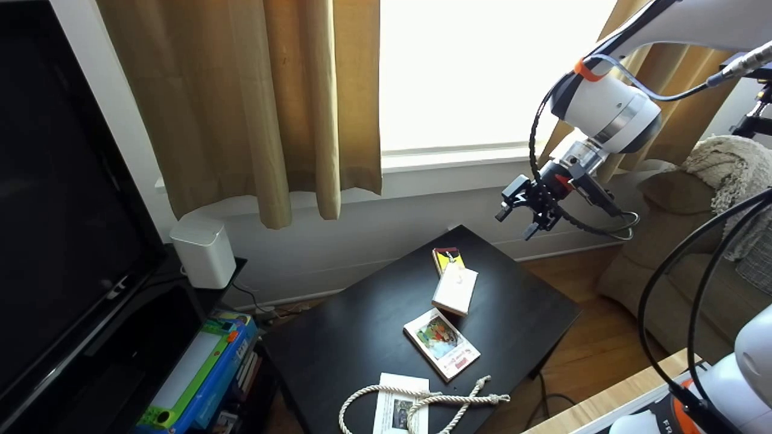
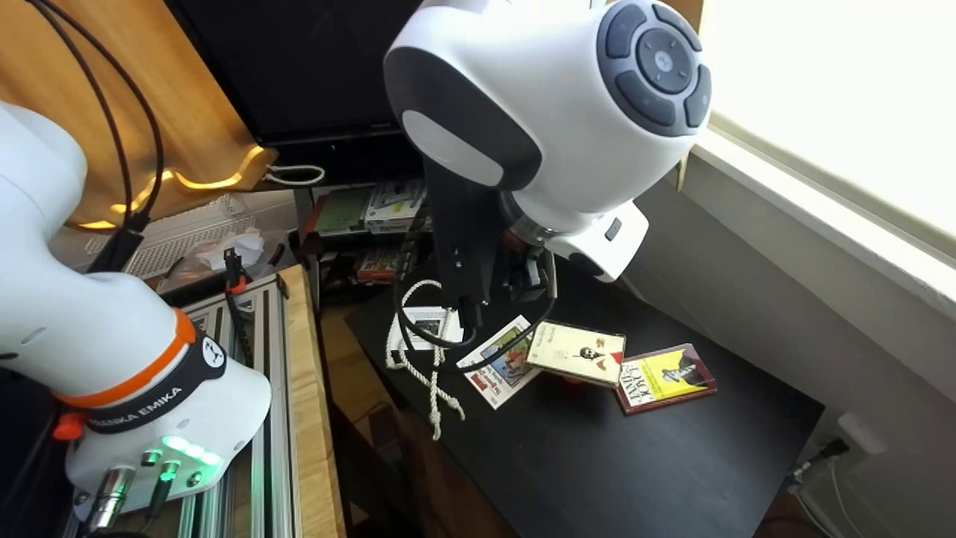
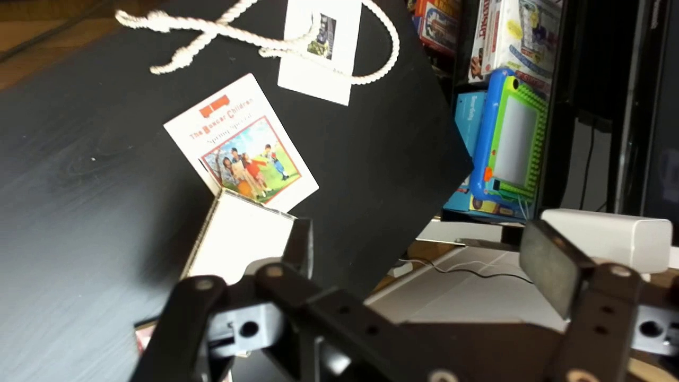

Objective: Remove the book from top of the cup, then put the cup on top of the book

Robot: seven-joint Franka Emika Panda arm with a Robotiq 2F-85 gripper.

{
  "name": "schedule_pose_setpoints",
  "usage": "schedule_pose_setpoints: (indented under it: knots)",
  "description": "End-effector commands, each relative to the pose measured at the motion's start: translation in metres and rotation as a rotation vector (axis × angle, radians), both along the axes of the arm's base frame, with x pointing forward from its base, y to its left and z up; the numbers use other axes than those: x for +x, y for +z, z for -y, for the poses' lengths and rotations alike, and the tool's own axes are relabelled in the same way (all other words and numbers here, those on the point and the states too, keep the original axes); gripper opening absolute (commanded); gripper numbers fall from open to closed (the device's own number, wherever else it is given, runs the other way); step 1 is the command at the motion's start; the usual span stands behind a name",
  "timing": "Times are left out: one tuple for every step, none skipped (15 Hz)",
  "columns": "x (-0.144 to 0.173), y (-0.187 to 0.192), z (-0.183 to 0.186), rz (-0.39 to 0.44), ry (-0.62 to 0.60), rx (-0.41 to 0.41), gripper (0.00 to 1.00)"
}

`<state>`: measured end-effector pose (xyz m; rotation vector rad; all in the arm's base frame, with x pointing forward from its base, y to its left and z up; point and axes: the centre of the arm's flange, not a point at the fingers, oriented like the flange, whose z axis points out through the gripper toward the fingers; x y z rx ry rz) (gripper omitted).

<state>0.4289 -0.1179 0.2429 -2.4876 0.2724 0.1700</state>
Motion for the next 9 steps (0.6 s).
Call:
schedule_pose_setpoints:
  knots:
    - [0.011, -0.042, 0.034, -0.152, -0.058, -0.008, 1.0]
    - [0.014, -0.054, 0.041, -0.171, -0.071, 0.006, 1.0]
    - [0.016, -0.066, 0.048, -0.189, -0.081, 0.015, 1.0]
    - [0.02, -0.078, 0.054, -0.206, -0.078, 0.027, 1.0]
    - [0.024, -0.09, 0.058, -0.225, -0.085, 0.023, 1.0]
    - [0.03, -0.105, 0.063, -0.243, -0.102, -0.009, 1.0]
    - [0.035, -0.119, 0.063, -0.257, -0.09, 0.016, 1.0]
    - [0.042, -0.132, 0.063, -0.263, -0.086, 0.011, 1.0]
    - [0.05, -0.148, 0.063, -0.266, -0.085, -0.003, 1.0]
